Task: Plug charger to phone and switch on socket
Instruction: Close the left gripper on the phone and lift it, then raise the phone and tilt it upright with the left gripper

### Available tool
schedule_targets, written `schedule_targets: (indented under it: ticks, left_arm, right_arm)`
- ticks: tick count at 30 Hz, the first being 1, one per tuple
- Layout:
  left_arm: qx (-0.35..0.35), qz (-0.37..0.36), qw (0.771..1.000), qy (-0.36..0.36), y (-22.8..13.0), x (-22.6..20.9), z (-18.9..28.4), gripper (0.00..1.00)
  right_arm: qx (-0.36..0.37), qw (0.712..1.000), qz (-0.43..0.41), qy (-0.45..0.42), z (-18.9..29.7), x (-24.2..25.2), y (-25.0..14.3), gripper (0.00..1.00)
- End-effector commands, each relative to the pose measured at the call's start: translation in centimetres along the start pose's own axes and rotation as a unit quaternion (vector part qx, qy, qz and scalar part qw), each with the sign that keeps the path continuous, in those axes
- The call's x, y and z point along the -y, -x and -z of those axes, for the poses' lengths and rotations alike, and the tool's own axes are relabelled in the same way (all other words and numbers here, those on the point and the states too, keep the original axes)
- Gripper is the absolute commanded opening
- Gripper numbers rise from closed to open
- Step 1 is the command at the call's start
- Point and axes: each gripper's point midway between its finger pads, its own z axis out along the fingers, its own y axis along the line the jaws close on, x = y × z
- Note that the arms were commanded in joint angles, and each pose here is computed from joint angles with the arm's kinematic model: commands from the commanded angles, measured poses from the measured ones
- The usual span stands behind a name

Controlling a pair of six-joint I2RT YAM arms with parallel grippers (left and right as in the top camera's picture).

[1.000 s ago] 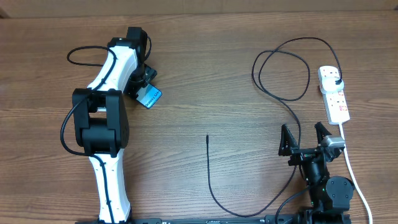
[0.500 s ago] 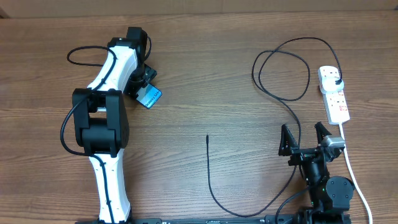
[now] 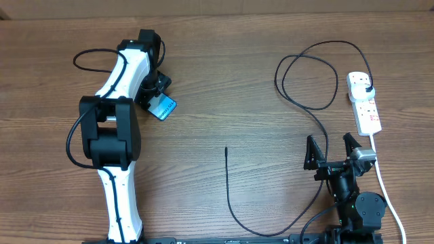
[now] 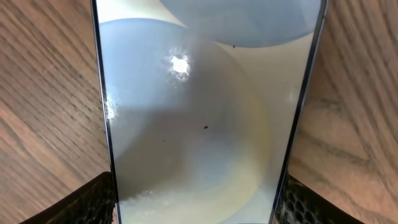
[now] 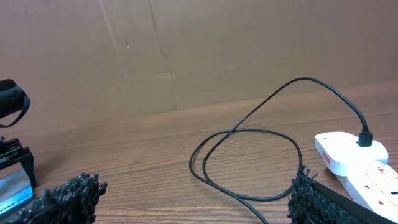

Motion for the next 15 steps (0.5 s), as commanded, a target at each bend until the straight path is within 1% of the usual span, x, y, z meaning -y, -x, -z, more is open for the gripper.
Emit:
schedule_targets:
  ticks: [1,8,15]
  left_arm:
    - [0.005,-0.009,1.0,-0.012,0.6,1.0,1.1,0.04]
    - [0.014,-0.01,1.0,-0.026,1.4,1.8,3.6,0.04]
    - [0.022,-0.026,0.999,-0.04,1.9,2.4,5.4,0.04]
  right_arm:
    - [0.002,1.0,-0.001,-0.002,0.0,0.1,-0.2,1.0]
    - [0.002,1.0,-0.001,-0.002,0.0,0.1,-0.2,1.0]
    - [0.002,1.0,-0.001,-0.002,0.0,0.1,-0.2,1.0]
